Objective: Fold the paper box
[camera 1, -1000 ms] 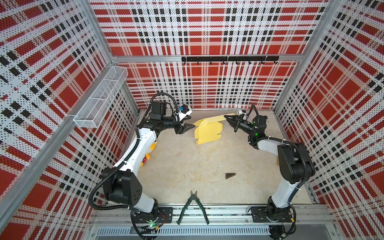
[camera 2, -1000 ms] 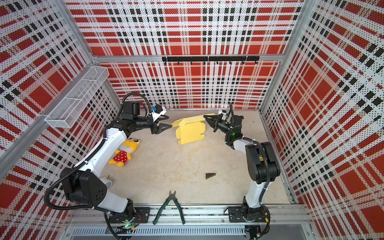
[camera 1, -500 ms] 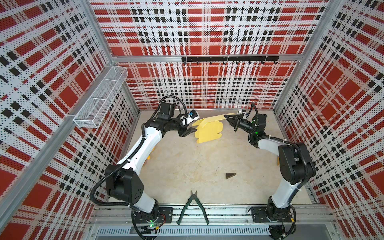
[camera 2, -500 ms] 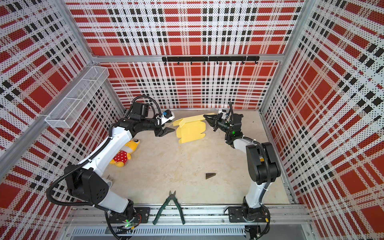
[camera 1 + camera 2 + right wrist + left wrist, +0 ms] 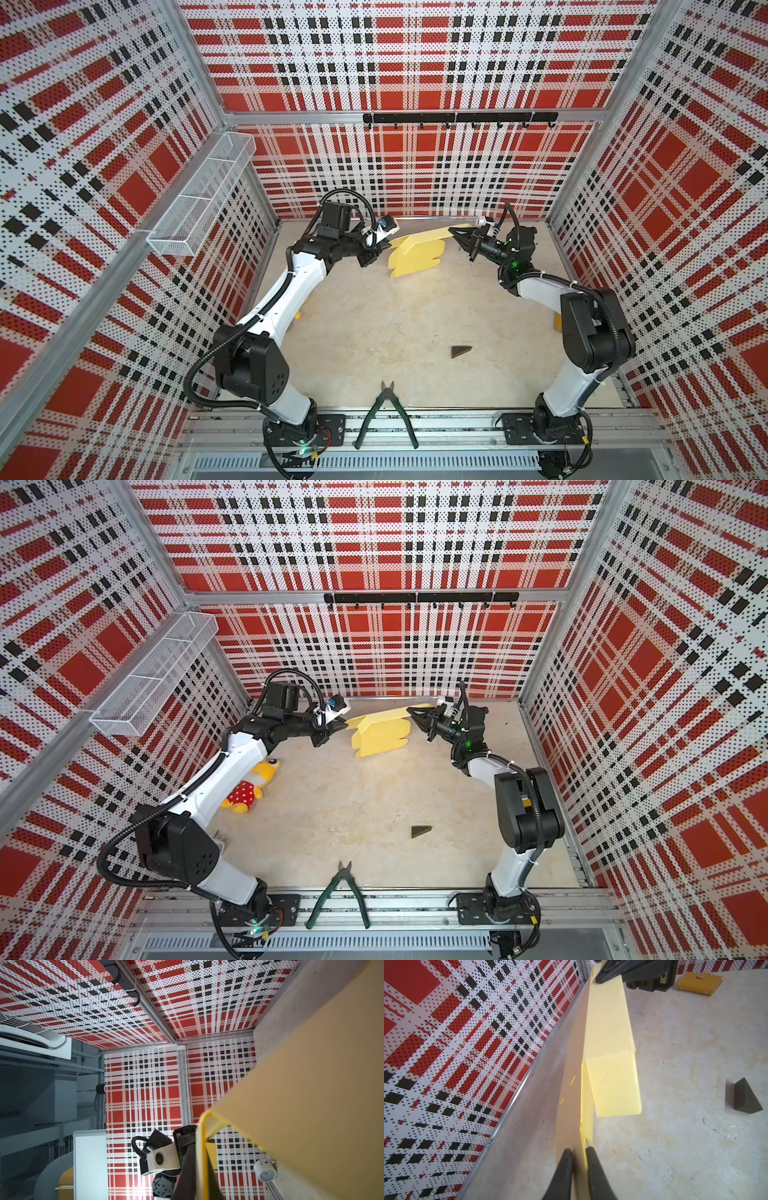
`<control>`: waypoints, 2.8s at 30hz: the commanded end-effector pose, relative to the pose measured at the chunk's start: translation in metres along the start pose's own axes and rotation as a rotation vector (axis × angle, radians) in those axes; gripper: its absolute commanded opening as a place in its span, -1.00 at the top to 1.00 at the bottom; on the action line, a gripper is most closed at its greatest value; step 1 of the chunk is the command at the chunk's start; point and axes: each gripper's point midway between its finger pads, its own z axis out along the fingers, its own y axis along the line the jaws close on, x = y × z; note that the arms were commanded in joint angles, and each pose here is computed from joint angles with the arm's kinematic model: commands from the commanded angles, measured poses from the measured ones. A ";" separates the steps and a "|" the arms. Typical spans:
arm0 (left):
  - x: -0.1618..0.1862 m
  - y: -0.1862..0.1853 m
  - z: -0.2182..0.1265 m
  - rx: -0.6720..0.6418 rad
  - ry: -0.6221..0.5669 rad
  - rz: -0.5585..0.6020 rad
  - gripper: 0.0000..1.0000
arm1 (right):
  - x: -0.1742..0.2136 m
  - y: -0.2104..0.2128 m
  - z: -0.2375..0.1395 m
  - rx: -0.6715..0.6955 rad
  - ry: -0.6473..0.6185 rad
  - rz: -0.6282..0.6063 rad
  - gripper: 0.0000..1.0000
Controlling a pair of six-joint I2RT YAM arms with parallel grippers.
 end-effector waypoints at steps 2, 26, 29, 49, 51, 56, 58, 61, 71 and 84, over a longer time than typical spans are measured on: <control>-0.015 0.012 -0.003 -0.035 -0.027 0.009 0.88 | 0.015 0.038 -0.002 -0.097 0.034 -0.088 1.00; -0.114 0.029 -0.083 0.009 -0.240 -0.230 1.00 | 0.051 0.102 -0.117 -0.309 -0.331 -1.132 -0.65; -0.123 0.023 -0.091 0.040 -0.261 -0.256 1.00 | 0.051 0.097 -0.124 -0.264 -0.389 -1.239 -0.73; -0.136 0.002 -0.101 0.145 -0.316 -0.275 1.00 | 0.061 0.115 -0.090 -0.352 -0.166 -1.380 -0.58; -0.136 0.001 -0.101 0.152 -0.318 -0.275 1.00 | 0.062 0.119 -0.088 -0.362 -0.153 -1.379 -0.45; -0.135 -0.002 -0.099 0.159 -0.315 -0.278 1.00 | 0.062 0.126 -0.081 -0.384 -0.116 -1.354 0.02; -0.134 -0.002 -0.099 0.158 -0.315 -0.279 1.00 | 0.063 0.129 -0.081 -0.391 -0.111 -1.358 0.26; -0.133 -0.002 -0.098 0.162 -0.313 -0.282 1.00 | 0.065 0.134 -0.079 -0.402 -0.105 -1.371 0.57; -0.132 0.021 -0.118 0.112 -0.350 -0.320 0.50 | 0.063 0.135 -0.076 -0.405 -0.076 -1.363 1.00; -0.051 0.058 -0.113 0.074 -0.480 -0.649 0.15 | 0.051 0.176 -0.073 -0.452 0.002 -1.004 1.00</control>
